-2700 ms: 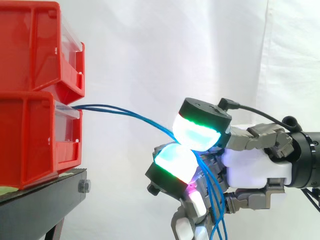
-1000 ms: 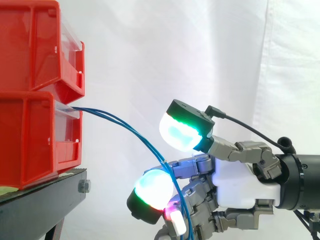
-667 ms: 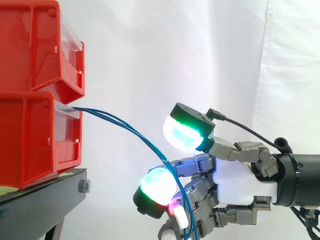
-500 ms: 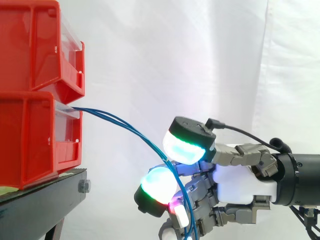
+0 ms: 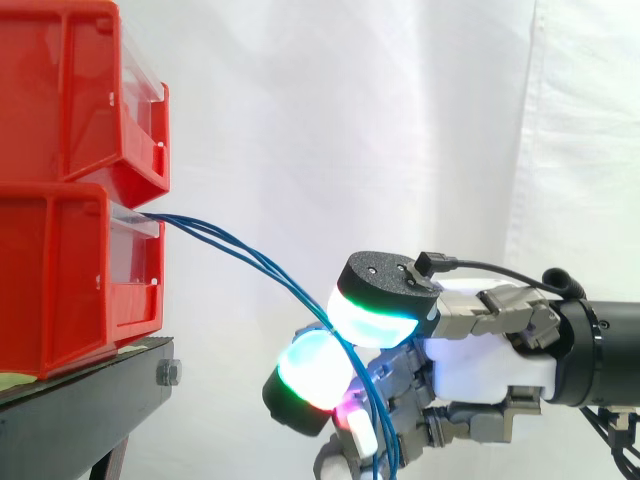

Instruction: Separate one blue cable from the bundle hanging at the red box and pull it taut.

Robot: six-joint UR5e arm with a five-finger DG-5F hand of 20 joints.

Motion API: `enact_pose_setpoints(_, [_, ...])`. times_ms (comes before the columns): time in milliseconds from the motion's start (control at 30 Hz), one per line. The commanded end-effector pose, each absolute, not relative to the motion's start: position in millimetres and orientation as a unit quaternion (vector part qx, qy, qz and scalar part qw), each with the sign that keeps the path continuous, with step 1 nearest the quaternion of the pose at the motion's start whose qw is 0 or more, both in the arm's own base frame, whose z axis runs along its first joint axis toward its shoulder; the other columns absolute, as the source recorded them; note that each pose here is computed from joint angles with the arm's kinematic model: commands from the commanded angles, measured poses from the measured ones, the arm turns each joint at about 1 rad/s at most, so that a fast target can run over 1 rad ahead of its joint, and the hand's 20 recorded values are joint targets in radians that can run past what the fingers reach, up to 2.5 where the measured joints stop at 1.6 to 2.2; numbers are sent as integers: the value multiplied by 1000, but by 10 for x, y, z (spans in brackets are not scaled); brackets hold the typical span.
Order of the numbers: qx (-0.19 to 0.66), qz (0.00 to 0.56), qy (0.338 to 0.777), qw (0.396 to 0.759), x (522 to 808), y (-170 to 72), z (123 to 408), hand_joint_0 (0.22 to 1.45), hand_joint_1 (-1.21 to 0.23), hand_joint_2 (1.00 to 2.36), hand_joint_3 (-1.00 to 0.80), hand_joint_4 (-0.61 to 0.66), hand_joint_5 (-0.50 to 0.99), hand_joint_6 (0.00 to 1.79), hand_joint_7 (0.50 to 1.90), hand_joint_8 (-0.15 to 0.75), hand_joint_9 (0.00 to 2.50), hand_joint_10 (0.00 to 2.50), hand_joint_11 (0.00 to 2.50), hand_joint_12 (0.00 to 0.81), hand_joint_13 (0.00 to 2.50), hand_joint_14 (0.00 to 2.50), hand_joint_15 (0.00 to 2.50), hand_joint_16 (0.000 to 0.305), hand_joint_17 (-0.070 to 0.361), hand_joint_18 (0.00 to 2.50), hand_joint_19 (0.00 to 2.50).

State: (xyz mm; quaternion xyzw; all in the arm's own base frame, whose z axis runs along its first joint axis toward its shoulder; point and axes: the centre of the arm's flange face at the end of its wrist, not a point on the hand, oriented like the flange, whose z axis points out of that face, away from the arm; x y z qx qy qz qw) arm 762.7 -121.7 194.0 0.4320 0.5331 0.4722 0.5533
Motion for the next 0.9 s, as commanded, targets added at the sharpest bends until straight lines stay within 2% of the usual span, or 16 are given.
enact_pose_setpoints(0, [426,477,529,557,7654,-1200,2053,639,-699,1011,-273,222,-207,880,956,366,908,13,674,400,909,15,445,49,111,882,436])
enact_pose_setpoints(133, [420,482,533,555,7651,-1163,2184,645,-730,1014,-227,155,-209,895,998,361,913,14,727,398,912,14,449,48,108,885,436])
enact_pose_setpoints(267, [425,477,540,547,7611,-1141,2248,666,-800,1016,-160,145,-215,925,1009,354,925,14,789,394,925,15,461,48,107,894,434])
enact_pose_setpoints(467, [441,462,563,524,7524,-1105,2229,709,-839,1014,-282,152,-217,930,990,354,929,14,819,391,938,17,478,46,103,902,420])
enact_pose_setpoints(567, [443,460,567,521,7515,-1094,2219,741,-870,1009,-373,168,-214,935,1035,353,942,15,825,388,942,16,476,45,102,912,400])
enact_pose_setpoints(767, [443,460,567,521,7515,-1094,2219,782,-888,1001,-491,168,-203,934,980,355,958,15,844,381,950,16,481,44,100,909,392])
enact_pose_setpoints(867, [444,461,566,520,7515,-1094,2219,773,-904,1000,-500,169,-197,928,1020,358,966,16,849,382,952,16,482,44,99,914,391])
